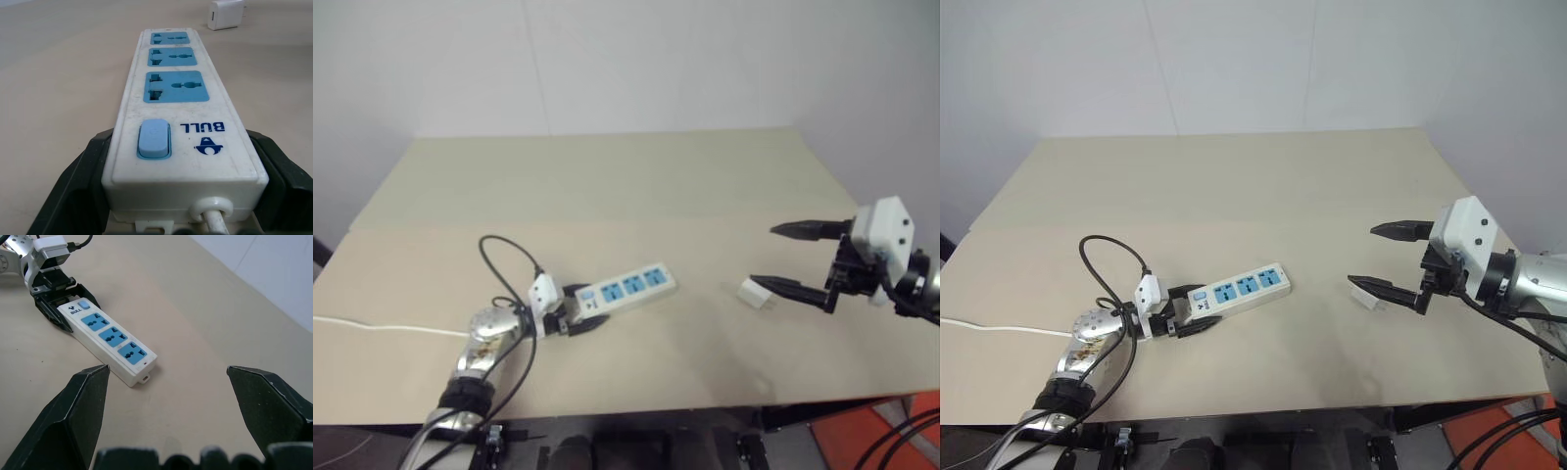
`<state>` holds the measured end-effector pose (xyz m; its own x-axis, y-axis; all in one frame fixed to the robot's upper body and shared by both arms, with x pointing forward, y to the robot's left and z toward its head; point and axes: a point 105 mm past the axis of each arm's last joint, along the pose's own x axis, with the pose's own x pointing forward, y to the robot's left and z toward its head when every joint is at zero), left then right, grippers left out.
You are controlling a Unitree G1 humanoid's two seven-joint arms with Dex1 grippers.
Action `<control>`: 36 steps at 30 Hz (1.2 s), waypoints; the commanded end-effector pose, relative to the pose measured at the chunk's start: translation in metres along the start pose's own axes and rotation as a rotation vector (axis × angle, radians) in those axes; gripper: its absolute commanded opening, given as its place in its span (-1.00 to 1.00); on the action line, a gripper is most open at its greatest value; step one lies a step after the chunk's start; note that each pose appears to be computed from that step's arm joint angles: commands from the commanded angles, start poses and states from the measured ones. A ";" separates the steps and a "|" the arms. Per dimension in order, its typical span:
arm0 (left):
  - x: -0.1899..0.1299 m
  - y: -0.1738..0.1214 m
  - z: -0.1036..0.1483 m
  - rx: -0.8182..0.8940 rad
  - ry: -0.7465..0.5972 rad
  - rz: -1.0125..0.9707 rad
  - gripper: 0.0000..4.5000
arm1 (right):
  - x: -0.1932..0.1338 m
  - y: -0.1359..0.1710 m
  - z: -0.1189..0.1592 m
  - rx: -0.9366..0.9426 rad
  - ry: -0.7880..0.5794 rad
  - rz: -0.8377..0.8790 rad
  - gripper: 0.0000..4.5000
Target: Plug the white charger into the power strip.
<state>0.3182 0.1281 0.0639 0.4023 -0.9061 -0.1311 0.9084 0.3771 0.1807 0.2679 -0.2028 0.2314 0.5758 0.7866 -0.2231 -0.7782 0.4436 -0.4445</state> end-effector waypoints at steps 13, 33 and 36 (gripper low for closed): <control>0.003 -0.037 0.002 0.034 0.068 -0.368 0.47 | 0.014 -0.018 -0.010 0.051 0.088 0.011 1.00; 0.011 -0.039 0.004 0.041 0.063 -0.388 0.47 | 0.040 -0.032 -0.064 0.304 0.842 -0.024 1.00; 0.011 -0.040 0.004 0.041 0.064 -0.397 0.47 | 0.043 -0.035 -0.077 0.311 0.891 -0.019 1.00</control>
<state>0.2928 0.1064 0.0693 0.0715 -0.9710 -0.2283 0.9837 0.0308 0.1772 0.3330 -0.2144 0.1598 0.4329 0.2347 -0.8704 -0.7338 0.6526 -0.1889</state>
